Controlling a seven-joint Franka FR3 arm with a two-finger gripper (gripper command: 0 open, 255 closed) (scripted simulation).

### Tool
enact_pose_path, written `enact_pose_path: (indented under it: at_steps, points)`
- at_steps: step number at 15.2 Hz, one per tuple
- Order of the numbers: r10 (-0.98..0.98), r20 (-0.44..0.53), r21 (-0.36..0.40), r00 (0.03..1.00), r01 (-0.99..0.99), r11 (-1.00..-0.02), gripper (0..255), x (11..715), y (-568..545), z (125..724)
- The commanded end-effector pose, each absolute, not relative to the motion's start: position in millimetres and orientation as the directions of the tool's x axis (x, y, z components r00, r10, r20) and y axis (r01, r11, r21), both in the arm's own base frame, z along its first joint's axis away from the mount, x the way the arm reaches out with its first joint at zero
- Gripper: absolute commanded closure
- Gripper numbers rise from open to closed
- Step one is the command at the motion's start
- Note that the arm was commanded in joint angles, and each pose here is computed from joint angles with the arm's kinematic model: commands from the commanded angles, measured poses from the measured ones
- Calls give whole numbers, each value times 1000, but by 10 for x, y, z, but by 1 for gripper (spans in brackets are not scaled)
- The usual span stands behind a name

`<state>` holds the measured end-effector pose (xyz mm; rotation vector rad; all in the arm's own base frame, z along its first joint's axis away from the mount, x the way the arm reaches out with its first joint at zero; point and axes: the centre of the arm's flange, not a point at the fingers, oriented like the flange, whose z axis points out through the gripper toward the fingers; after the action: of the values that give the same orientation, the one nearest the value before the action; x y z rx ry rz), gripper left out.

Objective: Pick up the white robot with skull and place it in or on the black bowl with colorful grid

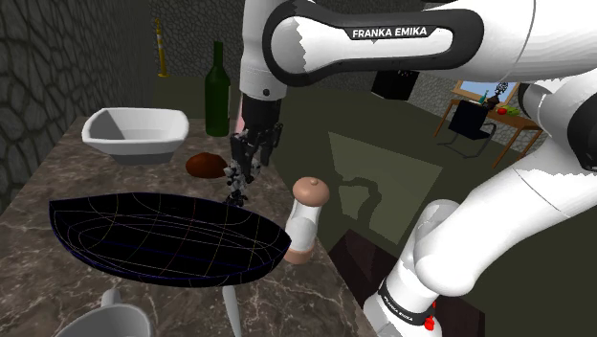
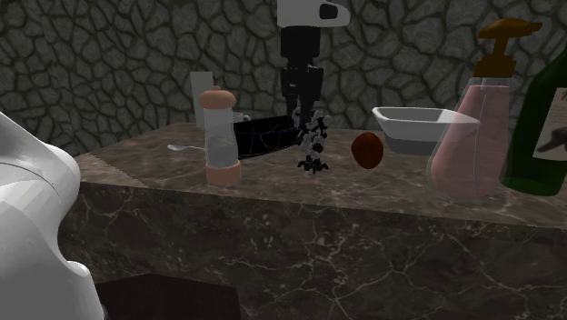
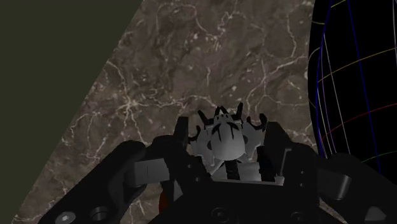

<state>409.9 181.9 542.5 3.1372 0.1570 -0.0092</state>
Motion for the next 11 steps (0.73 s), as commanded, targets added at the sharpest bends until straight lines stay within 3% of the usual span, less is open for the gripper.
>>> enact_pose_path:
  at_steps: [1, 11]
  points:
    - [100, -6, 0, 995, 100, -995, 255, 4099, 1819, 5425]
    - [100, -6, 0, 995, 100, -995, 255, 4098, 1819, 5530]
